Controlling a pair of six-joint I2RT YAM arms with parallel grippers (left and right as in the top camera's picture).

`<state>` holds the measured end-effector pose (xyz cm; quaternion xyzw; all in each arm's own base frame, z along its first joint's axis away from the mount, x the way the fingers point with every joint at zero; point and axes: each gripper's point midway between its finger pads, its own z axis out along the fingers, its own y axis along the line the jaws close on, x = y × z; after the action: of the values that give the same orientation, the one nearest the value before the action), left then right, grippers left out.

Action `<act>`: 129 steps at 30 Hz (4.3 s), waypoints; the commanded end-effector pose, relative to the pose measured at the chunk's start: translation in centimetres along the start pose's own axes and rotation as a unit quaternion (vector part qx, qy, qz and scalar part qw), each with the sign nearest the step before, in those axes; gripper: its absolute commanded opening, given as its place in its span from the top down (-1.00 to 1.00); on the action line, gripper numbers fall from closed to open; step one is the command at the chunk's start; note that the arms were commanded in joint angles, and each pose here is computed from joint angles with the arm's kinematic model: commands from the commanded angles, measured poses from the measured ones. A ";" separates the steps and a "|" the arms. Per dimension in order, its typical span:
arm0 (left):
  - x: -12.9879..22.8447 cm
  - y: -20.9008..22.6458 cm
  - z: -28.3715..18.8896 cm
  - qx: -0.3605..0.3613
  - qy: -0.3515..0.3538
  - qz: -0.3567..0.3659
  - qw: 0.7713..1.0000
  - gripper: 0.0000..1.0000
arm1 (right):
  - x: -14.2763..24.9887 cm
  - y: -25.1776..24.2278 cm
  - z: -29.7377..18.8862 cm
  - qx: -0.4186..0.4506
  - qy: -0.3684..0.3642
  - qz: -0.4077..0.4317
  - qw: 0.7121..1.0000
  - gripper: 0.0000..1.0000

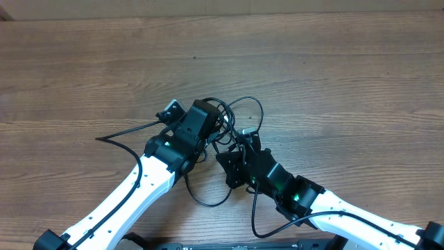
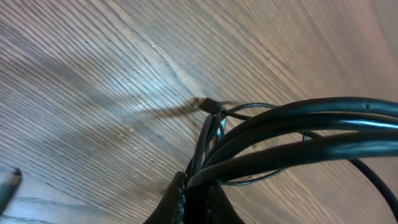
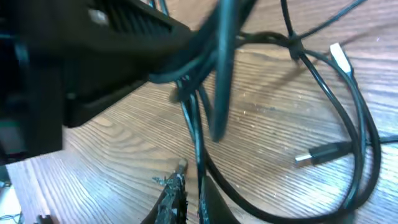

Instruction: Untangle cables

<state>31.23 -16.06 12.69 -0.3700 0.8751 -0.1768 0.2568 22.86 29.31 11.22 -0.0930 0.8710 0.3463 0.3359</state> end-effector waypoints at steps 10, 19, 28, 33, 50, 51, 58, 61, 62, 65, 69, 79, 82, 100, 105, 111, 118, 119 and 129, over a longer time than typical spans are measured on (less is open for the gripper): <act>-1.2 1.4 -0.2 -0.034 -0.035 0.008 0.999 0.90 | -2.5 -1.2 -0.3 0.042 -0.065 -0.001 0.997 -0.07; 0.7 1.1 -0.2 -0.022 0.021 0.063 0.998 0.90 | -4.4 -0.8 -0.6 0.038 -0.108 0.003 0.993 0.08; 0.5 0.6 -0.1 -0.012 0.016 0.065 0.998 0.91 | -3.8 -0.2 -0.5 0.020 -0.091 0.002 0.996 0.92; -0.8 0.2 -0.1 -0.008 -0.021 0.022 1.000 0.92 | -1.5 1.7 -0.2 -0.037 -0.027 0.006 0.999 0.92; -1.5 0.9 -0.2 -0.026 -0.043 0.035 0.998 0.91 | -2.0 -1.2 -0.5 0.060 -0.069 0.001 0.996 0.29; -1.5 0.9 -0.2 -0.025 -0.040 0.036 0.998 0.92 | -2.4 -0.9 -0.5 0.052 -0.078 0.003 0.996 0.28; -1.1 0.8 -0.2 -0.021 -0.029 0.035 0.999 0.92 | -4.9 -0.4 -1.0 0.052 -0.135 -0.001 0.989 0.16; -1.0 0.7 -0.2 -0.020 -0.028 0.036 0.999 0.92 | -5.4 -1.5 -1.3 0.079 -0.151 0.005 0.985 0.16; -1.0 0.7 -0.2 -0.020 -0.028 0.035 0.999 0.92 | -5.5 -1.7 -1.3 0.082 -0.152 0.007 0.985 0.16; -1.0 0.7 -0.2 -0.019 -0.028 0.031 0.999 0.91 | -5.8 -3.0 -1.4 0.099 -0.152 0.018 0.983 0.17; -0.3 0.5 -0.1 -0.013 -0.009 0.031 0.999 0.92 | -6.8 -5.1 -1.7 0.121 -0.161 0.045 0.978 0.17; 0.9 -1.2 -0.2 0.026 0.028 0.042 0.998 0.92 | -6.1 -8.0 -1.8 0.158 -0.134 0.063 0.976 0.16; 1.4 -2.1 -0.3 0.049 0.041 0.069 0.996 0.91 | -6.2 -9.6 -2.1 0.181 -0.132 0.072 0.972 0.16; 1.5 -2.2 -0.3 0.052 0.044 0.090 0.994 0.92 | -3.1 -19.2 -5.8 0.333 -0.059 0.130 0.932 0.10; 1.5 -2.2 -0.3 0.052 0.043 0.090 0.994 0.92 | -2.5 -19.6 -6.1 0.345 -0.048 0.129 0.928 0.06; 1.3 -2.2 -0.3 0.051 0.040 0.090 0.994 0.92 | -1.9 -20.4 -6.9 0.373 -0.042 0.124 0.918 0.05; 0.9 -1.9 -0.2 0.043 0.026 0.123 0.991 0.92 | -3.7 -18.5 -5.9 0.318 -0.070 0.146 0.934 0.12; 0.9 -1.9 -0.2 0.043 0.026 0.126 0.991 0.92 | -4.2 -18.0 -5.9 0.306 -0.076 0.147 0.938 0.12; 2.6 -4.0 -1.1 0.108 0.058 0.357 0.926 0.92 | -11.3 -10.9 -11.3 0.176 -0.204 0.135 0.954 -0.15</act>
<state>31.13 -18.96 13.33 -0.1144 0.9375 -0.1779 0.2764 29.70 12.60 15.02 0.1636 0.8609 0.2072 0.4349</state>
